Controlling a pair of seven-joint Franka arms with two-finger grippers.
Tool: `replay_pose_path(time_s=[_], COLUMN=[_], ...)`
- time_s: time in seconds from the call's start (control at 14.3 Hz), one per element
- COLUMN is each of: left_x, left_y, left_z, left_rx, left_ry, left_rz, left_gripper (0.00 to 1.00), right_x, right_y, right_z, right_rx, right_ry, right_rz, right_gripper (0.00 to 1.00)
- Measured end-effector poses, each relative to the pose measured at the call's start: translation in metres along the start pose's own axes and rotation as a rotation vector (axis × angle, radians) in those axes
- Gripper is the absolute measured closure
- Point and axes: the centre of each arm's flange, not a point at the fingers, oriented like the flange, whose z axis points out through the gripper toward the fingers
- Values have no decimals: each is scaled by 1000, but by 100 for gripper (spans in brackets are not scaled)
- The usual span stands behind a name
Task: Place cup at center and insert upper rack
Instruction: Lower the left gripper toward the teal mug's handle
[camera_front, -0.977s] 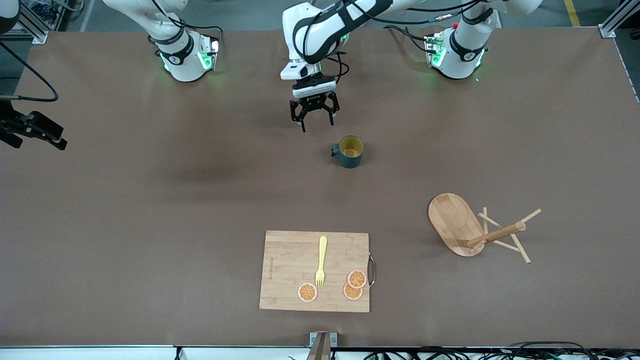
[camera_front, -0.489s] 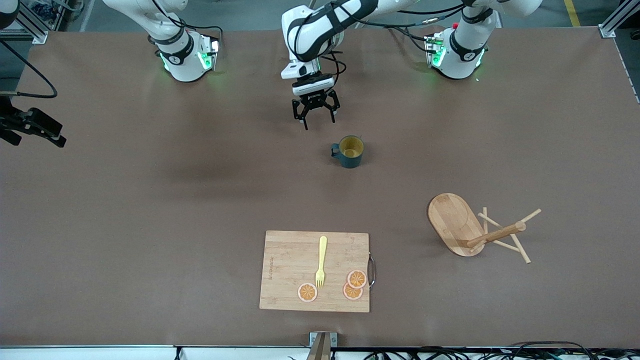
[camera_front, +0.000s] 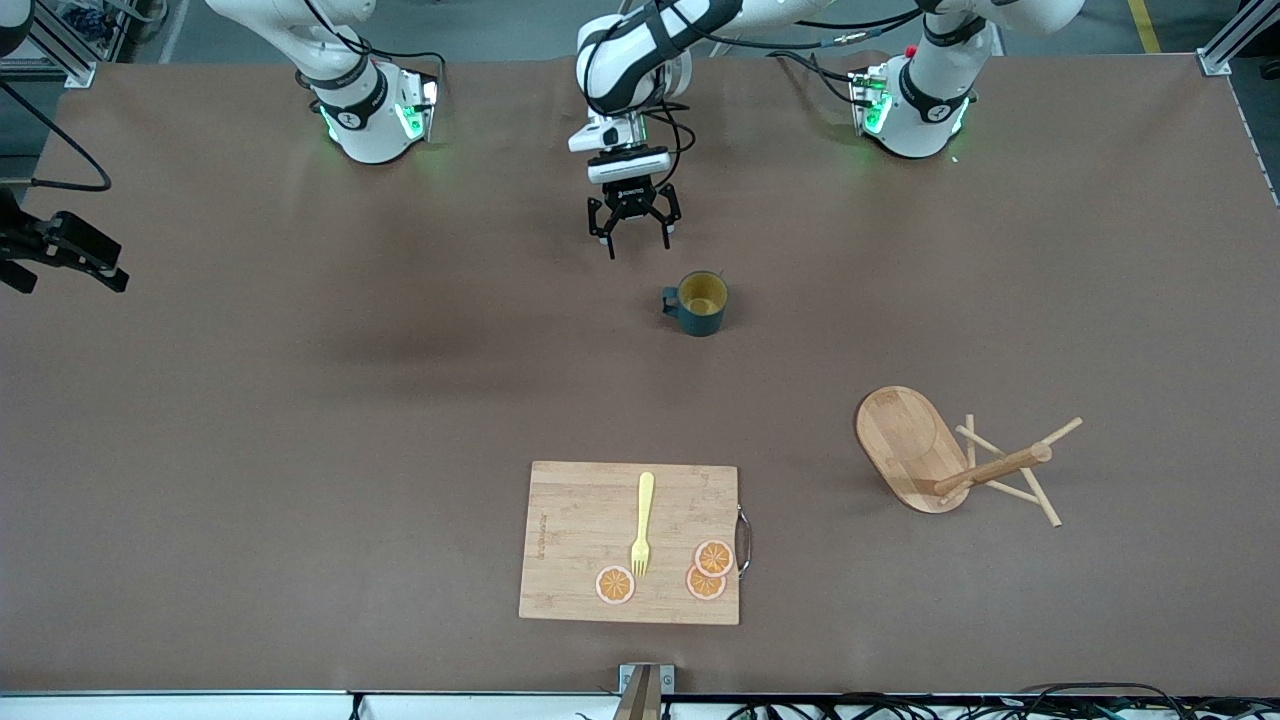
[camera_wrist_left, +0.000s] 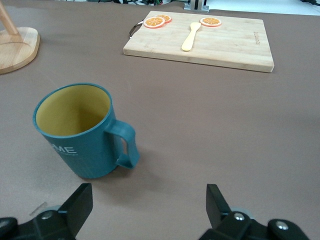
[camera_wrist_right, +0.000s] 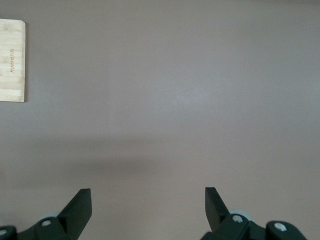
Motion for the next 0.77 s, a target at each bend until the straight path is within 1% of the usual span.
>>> replay_pose_path(time_s=[0.35,0.77], left_x=[-22,-44], left_y=[-24,-36], left_z=[10,29], left_rx=[-43,-65], left_ry=[67,151], left_rz=[43,103], left_gripper=[0,0], right_x=[-2,-1], right_y=[0,-2], right_z=[2,-9], right_rx=[2,0], right_ry=[-19,5], right_rz=[-4,-8], right_gripper=[0,0])
